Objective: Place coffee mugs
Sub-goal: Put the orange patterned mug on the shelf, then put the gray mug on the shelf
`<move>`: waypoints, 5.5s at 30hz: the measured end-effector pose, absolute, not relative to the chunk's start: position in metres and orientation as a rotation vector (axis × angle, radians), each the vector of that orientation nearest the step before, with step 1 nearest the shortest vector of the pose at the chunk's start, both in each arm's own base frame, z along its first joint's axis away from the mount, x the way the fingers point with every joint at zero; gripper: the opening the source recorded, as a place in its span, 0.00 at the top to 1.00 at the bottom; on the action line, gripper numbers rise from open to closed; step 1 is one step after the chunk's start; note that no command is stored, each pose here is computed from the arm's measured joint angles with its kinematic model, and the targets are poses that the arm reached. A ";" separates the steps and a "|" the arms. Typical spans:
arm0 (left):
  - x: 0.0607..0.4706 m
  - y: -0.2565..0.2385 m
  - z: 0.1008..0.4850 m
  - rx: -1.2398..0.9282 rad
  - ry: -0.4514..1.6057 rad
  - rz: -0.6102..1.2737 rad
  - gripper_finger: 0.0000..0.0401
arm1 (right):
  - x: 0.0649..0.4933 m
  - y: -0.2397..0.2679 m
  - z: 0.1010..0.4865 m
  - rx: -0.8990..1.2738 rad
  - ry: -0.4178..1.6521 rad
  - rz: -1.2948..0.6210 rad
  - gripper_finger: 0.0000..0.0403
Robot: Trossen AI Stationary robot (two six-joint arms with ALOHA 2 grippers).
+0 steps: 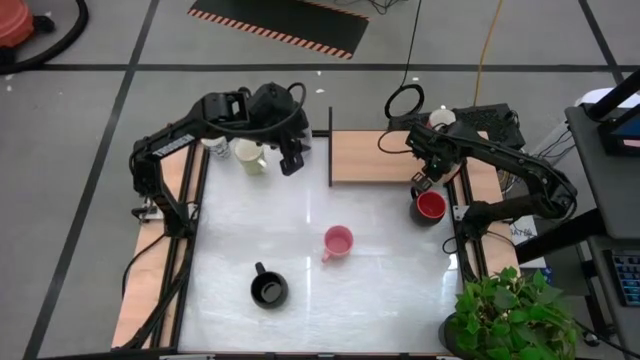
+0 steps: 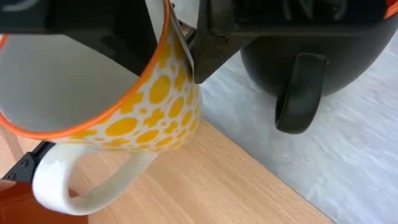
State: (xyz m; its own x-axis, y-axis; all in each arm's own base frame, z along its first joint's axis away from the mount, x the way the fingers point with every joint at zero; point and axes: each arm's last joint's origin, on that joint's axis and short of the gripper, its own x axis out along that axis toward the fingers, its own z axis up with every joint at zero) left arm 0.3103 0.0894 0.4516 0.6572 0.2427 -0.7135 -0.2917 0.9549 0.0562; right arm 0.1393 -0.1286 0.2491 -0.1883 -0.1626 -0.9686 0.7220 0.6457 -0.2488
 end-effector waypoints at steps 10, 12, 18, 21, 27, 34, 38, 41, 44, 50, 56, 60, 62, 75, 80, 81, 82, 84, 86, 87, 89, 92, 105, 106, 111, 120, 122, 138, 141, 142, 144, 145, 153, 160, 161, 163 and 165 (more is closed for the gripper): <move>0.307 0.102 0.452 -0.066 0.793 0.337 0.58 | 0.139 -0.130 0.249 0.428 1.581 -0.867 0.71; 0.306 0.104 0.452 -0.068 0.793 0.342 0.58 | 0.139 -0.130 0.250 0.410 1.584 -0.867 0.71; 0.306 0.106 0.452 -0.077 0.790 0.350 0.58 | 0.139 -0.131 0.250 0.365 1.594 -0.851 0.71; 0.306 0.106 0.453 -0.090 0.779 0.355 0.58 | 0.140 -0.132 0.250 0.352 1.588 -0.846 0.72; 0.307 0.106 0.453 -0.123 0.767 0.370 0.58 | 0.142 -0.136 0.251 0.259 1.581 -0.841 0.72; 0.308 0.102 0.453 -0.171 0.758 0.379 0.58 | 0.144 -0.139 0.251 0.173 1.583 -0.841 0.72; 0.310 0.097 0.453 -0.174 0.758 0.368 0.58 | 0.144 -0.138 0.253 0.179 1.580 -0.846 0.72; 0.310 0.095 0.453 -0.171 0.758 0.360 0.58 | 0.148 -0.136 0.262 0.202 1.548 -0.849 0.72; 0.310 0.094 0.453 -0.171 0.759 0.359 0.58 | 0.154 -0.135 0.275 0.244 1.471 -0.827 0.72; 0.309 0.099 0.453 -0.136 0.766 0.404 0.58 | 0.171 -0.136 0.301 0.317 1.250 -0.783 0.72; 0.310 0.120 0.439 -0.184 0.843 0.438 0.58 | 0.186 -0.137 0.309 0.415 1.055 -0.733 0.72; 0.309 0.136 0.422 -0.246 0.966 0.449 0.58 | 0.195 -0.131 0.311 0.487 0.990 -0.687 0.72; 0.312 0.143 0.414 -0.234 1.008 0.482 0.58 | 0.198 -0.126 0.312 0.537 0.961 -0.657 0.72; 0.320 0.167 0.403 -0.222 0.993 0.661 0.58 | 0.230 -0.095 0.349 0.705 0.499 -0.503 0.72; 0.328 0.191 0.368 -0.331 1.148 0.555 0.58 | 0.229 -0.085 0.363 0.732 0.387 -0.459 0.72; 0.330 0.194 0.360 -0.341 1.189 0.544 0.58 | 0.229 -0.084 0.365 0.730 0.378 -0.452 0.72; 0.331 0.198 0.353 -0.348 1.225 0.540 0.58 | 0.229 -0.083 0.366 0.727 0.363 -0.445 0.72; 0.335 0.206 0.336 -0.360 1.304 0.531 0.58 | 0.228 -0.082 0.367 0.739 0.363 -0.445 0.72; 0.340 0.213 0.321 -0.374 1.351 0.529 0.58 | 0.228 -0.082 0.367 0.769 0.351 -0.449 0.72; 0.342 0.216 0.315 -0.379 1.364 0.530 0.57 | 0.228 -0.082 0.367 0.785 0.347 -0.453 0.72; 0.346 0.219 0.306 -0.380 1.387 0.523 0.57 | 0.229 -0.082 0.368 0.811 0.335 -0.456 0.72; 0.351 0.222 0.296 -0.352 1.407 0.494 0.51 | 0.231 -0.080 0.370 0.840 0.305 -0.442 0.72; 0.370 0.236 0.252 -0.250 1.502 0.442 0.21 | 0.241 -0.054 0.378 0.778 0.179 -0.525 0.72; 0.372 0.237 0.251 -0.239 1.493 0.447 0.21 | 0.241 -0.053 0.378 0.777 0.176 -0.521 0.72; 0.378 0.241 0.252 -0.196 1.426 0.466 0.33 | 0.243 -0.048 0.381 0.802 0.150 -0.495 0.72; 0.379 0.243 0.252 -0.176 1.411 0.432 0.68 | 0.247 -0.028 0.384 0.786 0.135 -0.452 0.72; 0.377 0.244 0.250 -0.224 1.423 0.459 0.71 | 0.247 -0.027 0.384 0.775 0.133 -0.459 0.72; 0.381 0.248 0.246 -0.276 1.381 0.578 0.24 | 0.247 -0.025 0.385 0.771 0.203 -0.292 0.72; 0.383 0.250 0.243 -0.256 1.371 0.602 0.25 | 0.244 -0.019 0.387 0.781 0.208 -0.248 0.72; 0.384 0.251 0.241 -0.257 1.377 0.603 0.26 | 0.244 -0.018 0.389 0.778 0.200 -0.238 0.72; 0.383 0.252 0.234 -0.266 1.408 0.600 0.32 | 0.239 -0.015 0.392 0.760 0.187 -0.216 0.72; 0.383 0.253 0.229 -0.271 1.425 0.598 0.35 | 0.238 -0.014 0.394 0.748 0.180 -0.208 0.72; 0.382 0.253 0.205 -0.281 1.563 0.552 0.71 | 0.212 -0.015 0.412 0.630 0.098 -0.177 0.72; 0.377 0.237 0.254 -0.125 1.480 0.569 0.94 | 0.187 -0.019 0.423 0.572 0.050 -0.193 0.72; 0.373 0.233 0.266 -0.088 1.467 0.581 0.94 | 0.184 -0.019 0.424 0.565 0.048 -0.197 0.72; 0.365 0.229 0.284 -0.029 1.463 0.590 0.94 | 0.179 -0.020 0.424 0.553 0.056 -0.210 0.72; 0.357 0.224 0.301 0.036 1.457 0.567 0.94 | 0.175 -0.022 0.424 0.542 0.057 -0.221 0.72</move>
